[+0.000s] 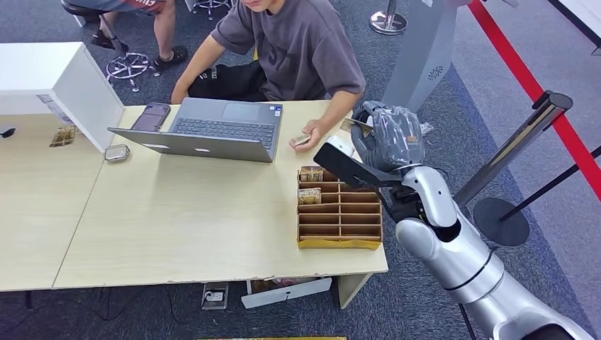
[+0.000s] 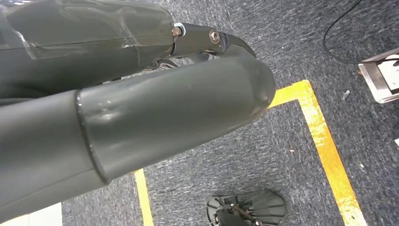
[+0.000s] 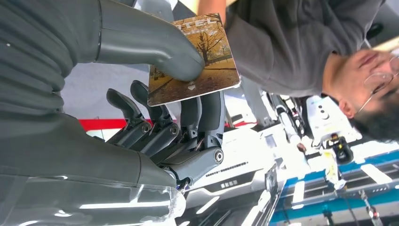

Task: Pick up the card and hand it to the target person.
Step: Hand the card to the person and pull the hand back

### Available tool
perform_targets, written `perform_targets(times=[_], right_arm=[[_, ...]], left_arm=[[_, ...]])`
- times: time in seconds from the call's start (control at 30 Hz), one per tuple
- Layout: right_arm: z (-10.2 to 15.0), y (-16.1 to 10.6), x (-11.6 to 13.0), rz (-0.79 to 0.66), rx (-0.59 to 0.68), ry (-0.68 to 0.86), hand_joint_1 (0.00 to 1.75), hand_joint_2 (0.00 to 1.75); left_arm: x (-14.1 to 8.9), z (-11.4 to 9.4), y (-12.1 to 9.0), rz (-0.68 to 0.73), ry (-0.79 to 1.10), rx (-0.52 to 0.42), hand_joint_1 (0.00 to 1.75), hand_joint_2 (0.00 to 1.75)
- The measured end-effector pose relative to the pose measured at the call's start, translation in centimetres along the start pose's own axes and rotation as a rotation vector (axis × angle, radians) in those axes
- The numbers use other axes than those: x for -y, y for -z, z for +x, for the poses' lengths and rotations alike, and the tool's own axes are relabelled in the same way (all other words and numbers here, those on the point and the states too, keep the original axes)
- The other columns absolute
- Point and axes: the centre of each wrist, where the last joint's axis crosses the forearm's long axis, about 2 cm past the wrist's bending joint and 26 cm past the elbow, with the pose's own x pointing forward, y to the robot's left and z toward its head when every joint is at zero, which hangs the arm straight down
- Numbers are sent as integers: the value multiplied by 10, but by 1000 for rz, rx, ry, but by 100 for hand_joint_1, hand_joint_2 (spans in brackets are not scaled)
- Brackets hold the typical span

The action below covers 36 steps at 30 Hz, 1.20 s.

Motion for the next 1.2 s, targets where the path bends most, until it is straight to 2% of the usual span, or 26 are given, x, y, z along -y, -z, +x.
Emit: perform_targets(times=[0.33, 0.6, 0.87, 0.93, 0.97, 1.07, 1.1, 1.2], right_arm=[[-9, -3, -42, 92, -42, -20, 161, 175], [7, -8, -50, 103, -26, 8, 158, 175], [9, -10, -51, 97, -17, 19, 153, 175], [10, -12, -52, 97, -13, 24, 140, 175], [11, -14, -52, 101, -9, 25, 116, 175], [16, -18, -54, 151, 14, 11, 14, 175], [18, -19, -55, 168, 18, 6, 0, 175], [23, -23, -56, 178, 16, 13, 0, 175]], left_arm=[[-1, 3, 1, -1, 16, -4, 0, 0], [-3, 2, 1, 1, 11, -6, 0, 0], [-1, 2, 1, 3, 6, -7, 0, 0], [-1, 0, 0, -1, 11, -11, 0, 0], [0, -1, 0, -3, 15, -13, 0, 0], [0, -3, -1, -3, 19, -17, 0, 0], [0, -3, -1, -2, 18, -16, 0, 0], [0, -3, -1, 4, 7, -12, 0, 0]])
